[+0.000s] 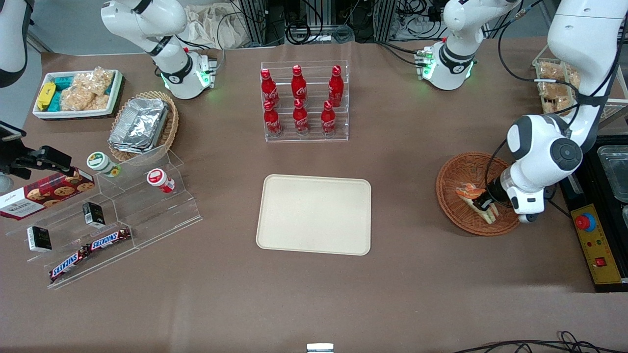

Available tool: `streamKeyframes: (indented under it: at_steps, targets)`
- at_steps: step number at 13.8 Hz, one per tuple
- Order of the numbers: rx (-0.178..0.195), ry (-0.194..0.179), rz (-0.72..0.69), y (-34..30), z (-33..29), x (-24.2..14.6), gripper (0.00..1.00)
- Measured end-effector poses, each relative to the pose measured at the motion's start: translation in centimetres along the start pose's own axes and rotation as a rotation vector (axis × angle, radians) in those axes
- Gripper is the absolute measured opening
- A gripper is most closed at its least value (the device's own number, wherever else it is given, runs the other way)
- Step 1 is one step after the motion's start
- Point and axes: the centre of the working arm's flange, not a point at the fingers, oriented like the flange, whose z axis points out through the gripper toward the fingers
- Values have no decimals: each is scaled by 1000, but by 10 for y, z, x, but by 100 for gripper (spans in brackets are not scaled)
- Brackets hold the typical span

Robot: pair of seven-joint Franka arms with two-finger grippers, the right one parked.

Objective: Place sandwich from basket to tray
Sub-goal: 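Close the left gripper on the sandwich and lift it from the basket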

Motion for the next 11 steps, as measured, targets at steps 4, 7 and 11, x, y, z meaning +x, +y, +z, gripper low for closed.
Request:
streamKeyframes:
  at_steps: [4,7,11]
  targets:
    - [54,-27,16,6,-18,6,21]
    - [141,-68,84,34,-91,16,20]
    - [161,-71,213,94,-204,-11,16]
